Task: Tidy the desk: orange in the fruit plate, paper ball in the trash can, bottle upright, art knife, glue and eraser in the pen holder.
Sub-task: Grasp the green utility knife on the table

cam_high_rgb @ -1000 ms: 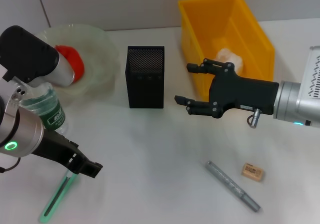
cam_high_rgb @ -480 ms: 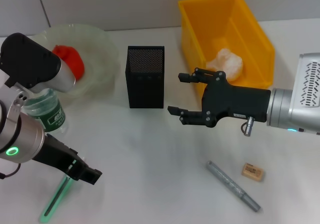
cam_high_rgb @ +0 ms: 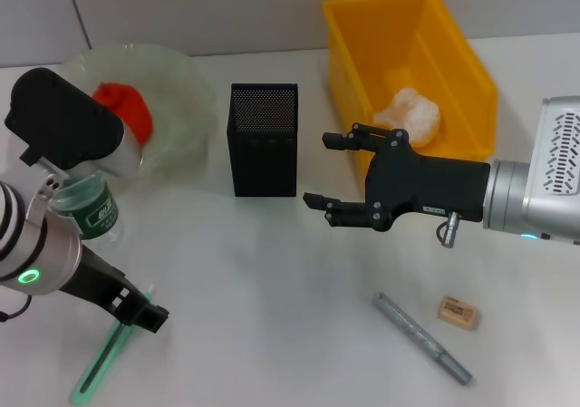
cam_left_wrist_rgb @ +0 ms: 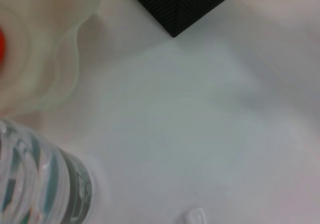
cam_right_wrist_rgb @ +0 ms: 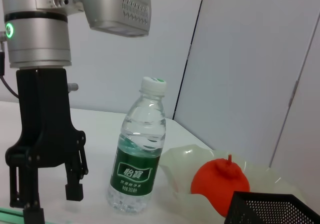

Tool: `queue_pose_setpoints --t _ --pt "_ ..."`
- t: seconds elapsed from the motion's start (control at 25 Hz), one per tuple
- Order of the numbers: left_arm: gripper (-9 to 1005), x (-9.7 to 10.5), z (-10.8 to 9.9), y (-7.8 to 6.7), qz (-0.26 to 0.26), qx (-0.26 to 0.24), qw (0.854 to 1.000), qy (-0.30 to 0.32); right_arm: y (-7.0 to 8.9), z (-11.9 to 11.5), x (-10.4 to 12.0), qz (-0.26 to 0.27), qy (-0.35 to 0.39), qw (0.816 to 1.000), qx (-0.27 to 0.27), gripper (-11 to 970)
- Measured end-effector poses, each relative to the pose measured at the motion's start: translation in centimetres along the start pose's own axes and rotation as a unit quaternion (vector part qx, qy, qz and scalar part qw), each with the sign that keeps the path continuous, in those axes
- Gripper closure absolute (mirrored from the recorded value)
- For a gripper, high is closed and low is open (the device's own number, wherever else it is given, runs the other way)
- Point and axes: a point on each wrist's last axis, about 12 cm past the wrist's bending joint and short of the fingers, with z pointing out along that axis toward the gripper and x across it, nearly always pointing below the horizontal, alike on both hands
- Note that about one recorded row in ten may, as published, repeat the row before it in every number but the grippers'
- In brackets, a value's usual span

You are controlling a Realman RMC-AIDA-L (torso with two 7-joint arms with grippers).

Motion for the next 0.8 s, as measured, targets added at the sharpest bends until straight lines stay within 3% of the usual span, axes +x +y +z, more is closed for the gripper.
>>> queue_pose_setpoints --t 0.8 --pt "267 0.1 1.2 -0.3 0.003 -0.037 0.999 0.021 -0.1 0.2 0.0 -0.001 0.002 1.000 0.001 191"
